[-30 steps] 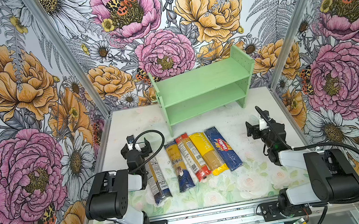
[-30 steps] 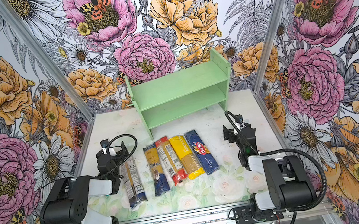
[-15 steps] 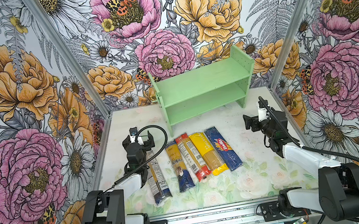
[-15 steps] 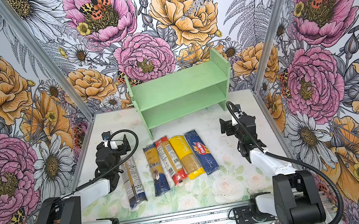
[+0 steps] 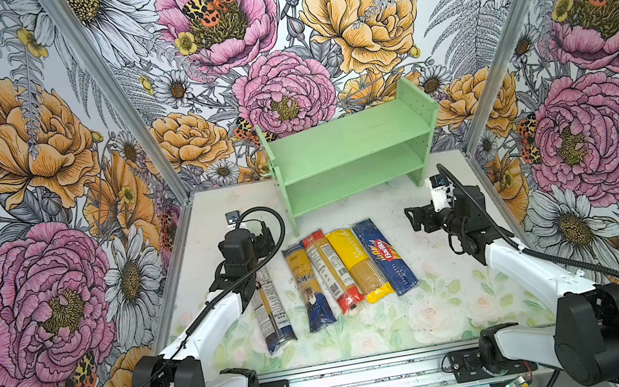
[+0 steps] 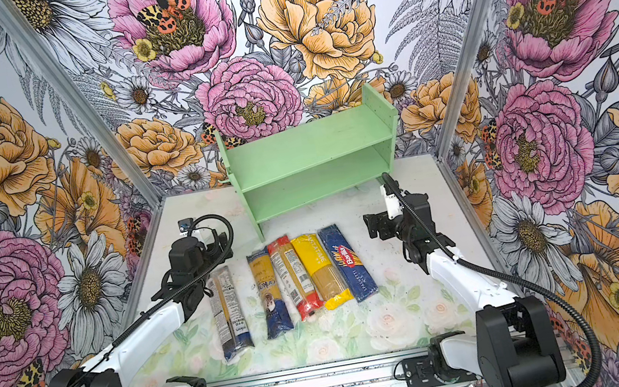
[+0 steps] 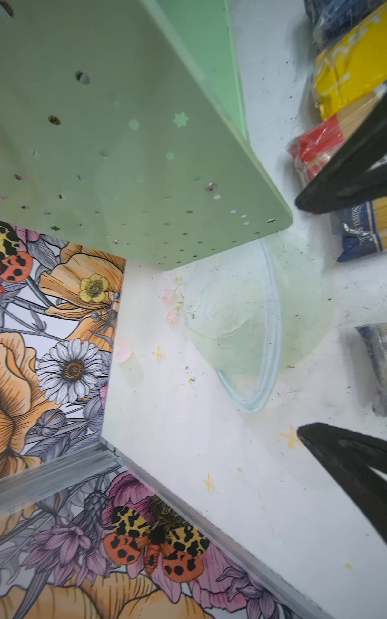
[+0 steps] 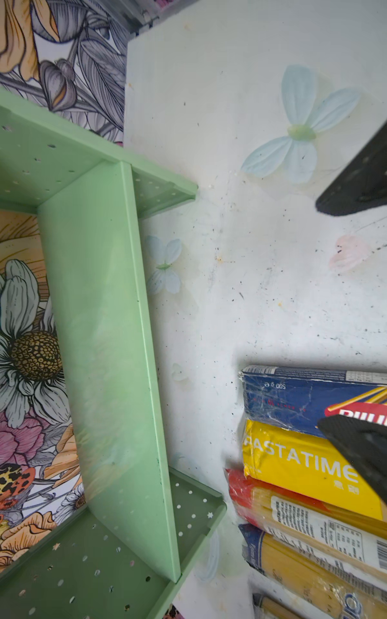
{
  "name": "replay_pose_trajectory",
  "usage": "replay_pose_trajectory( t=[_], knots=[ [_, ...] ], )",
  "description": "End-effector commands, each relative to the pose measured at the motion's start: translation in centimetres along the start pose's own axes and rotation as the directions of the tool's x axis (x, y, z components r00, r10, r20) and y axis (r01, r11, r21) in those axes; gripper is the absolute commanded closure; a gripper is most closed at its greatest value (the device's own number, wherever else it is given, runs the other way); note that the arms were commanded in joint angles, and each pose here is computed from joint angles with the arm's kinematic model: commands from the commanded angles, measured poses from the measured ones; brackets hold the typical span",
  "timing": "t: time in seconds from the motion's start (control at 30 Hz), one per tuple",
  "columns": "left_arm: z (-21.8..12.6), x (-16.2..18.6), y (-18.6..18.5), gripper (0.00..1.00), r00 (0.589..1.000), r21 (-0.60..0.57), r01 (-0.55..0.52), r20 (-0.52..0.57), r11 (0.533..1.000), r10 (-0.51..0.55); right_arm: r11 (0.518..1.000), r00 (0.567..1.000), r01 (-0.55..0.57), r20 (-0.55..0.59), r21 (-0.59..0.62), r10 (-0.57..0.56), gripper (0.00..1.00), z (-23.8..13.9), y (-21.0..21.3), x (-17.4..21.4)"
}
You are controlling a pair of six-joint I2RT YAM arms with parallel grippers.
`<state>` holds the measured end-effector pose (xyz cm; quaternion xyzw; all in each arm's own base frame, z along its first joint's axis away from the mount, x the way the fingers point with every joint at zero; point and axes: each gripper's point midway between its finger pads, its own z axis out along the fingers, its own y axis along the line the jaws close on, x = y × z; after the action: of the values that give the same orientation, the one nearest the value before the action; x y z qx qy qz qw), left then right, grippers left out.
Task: Place and organize the pasta boxes and bags onto the shelf
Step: 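Move left gripper over the clear spaghetti bag while right gripper nears Barilla box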
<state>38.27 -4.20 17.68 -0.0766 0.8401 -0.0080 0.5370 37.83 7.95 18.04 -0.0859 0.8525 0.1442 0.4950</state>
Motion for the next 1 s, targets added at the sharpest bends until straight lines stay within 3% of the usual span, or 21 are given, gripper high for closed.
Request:
replay_pose_trajectory(
  t=[0.0, 0.23, 0.57, 0.97],
  knots=[
    [-1.2, 1.8, -0.2, 0.01, 0.993, -0.011, 0.064, -0.102, 0.998, -0.065, 0.996, 0.999, -0.034, -0.013, -0.079, 0.033, 0.05, 0.1, 1.9, -0.7],
    [-2.6, 3.3, -0.3, 0.01, 0.974, -0.018, 0.146, -0.171, 0.989, -0.146, 0.991, 0.998, -0.044, -0.056, -0.123, 0.037, 0.06, 0.9, 3.9, 0.3],
    [-4.6, 7.9, -0.9, 0.01, 0.909, -0.071, 0.26, -0.318, 0.963, -0.269, 0.984, 0.996, -0.025, -0.086, -0.176, 0.01, 0.05, 1.6, 6.8, 0.7],
    [-5.3, 11.9, -2.8, 0.01, 0.84, -0.112, 0.274, -0.456, 0.955, -0.295, 0.975, 0.993, -0.018, -0.116, -0.222, -0.008, 0.05, 1.9, 8.9, 1.0]
  ],
)
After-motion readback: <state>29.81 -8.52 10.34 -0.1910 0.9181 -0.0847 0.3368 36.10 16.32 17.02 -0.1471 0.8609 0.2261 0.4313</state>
